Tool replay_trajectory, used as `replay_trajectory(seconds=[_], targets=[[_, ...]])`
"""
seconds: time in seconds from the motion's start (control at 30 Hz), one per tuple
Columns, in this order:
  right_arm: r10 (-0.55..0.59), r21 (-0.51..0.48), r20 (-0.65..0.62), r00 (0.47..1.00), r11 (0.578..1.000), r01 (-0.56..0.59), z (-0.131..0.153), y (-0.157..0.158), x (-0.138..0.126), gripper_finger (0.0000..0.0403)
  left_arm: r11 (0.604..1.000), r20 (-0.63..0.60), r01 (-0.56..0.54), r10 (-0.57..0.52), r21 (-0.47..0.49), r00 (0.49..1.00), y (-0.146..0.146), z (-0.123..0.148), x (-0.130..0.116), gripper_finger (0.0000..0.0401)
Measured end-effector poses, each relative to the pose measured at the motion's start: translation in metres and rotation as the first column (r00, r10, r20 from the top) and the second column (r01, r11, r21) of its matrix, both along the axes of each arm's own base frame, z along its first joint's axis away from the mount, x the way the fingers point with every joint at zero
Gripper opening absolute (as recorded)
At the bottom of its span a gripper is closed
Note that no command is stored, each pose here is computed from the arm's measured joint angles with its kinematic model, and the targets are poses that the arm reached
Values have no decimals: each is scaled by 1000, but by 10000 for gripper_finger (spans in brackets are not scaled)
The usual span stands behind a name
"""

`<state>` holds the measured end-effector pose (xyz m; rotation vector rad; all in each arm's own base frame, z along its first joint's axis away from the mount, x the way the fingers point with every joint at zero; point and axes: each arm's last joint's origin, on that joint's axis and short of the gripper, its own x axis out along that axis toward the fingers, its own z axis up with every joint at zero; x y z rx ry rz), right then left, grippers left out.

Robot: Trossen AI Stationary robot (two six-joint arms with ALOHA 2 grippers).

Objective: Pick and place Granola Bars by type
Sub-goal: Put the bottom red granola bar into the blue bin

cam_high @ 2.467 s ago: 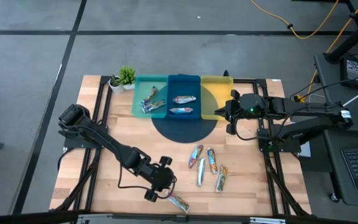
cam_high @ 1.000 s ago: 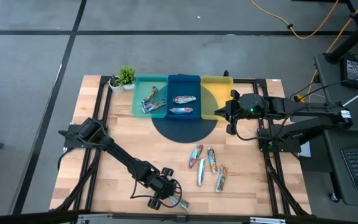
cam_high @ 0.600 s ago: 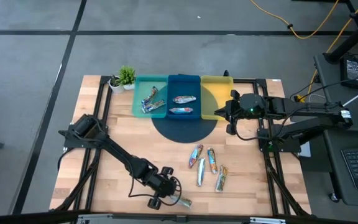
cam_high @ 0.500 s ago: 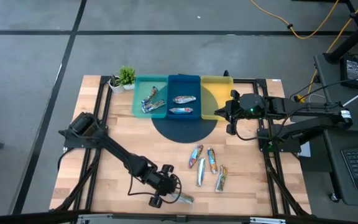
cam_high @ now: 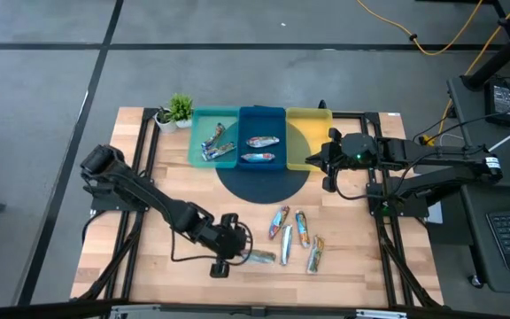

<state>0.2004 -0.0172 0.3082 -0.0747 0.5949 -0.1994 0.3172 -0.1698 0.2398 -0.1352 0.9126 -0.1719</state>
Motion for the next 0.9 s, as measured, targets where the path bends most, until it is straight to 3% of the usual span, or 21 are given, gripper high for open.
replay_trajectory(seconds=[0.27,0.9], targets=[[-10,15,5,1000,1000,10,0,0,0,34,993,118,-114,115,-14,986,23,40,-12,19],[-8,11,11,1000,1000,8,1,0,0,34,945,158,-318,326,-74,932,97,82,-20,19]])
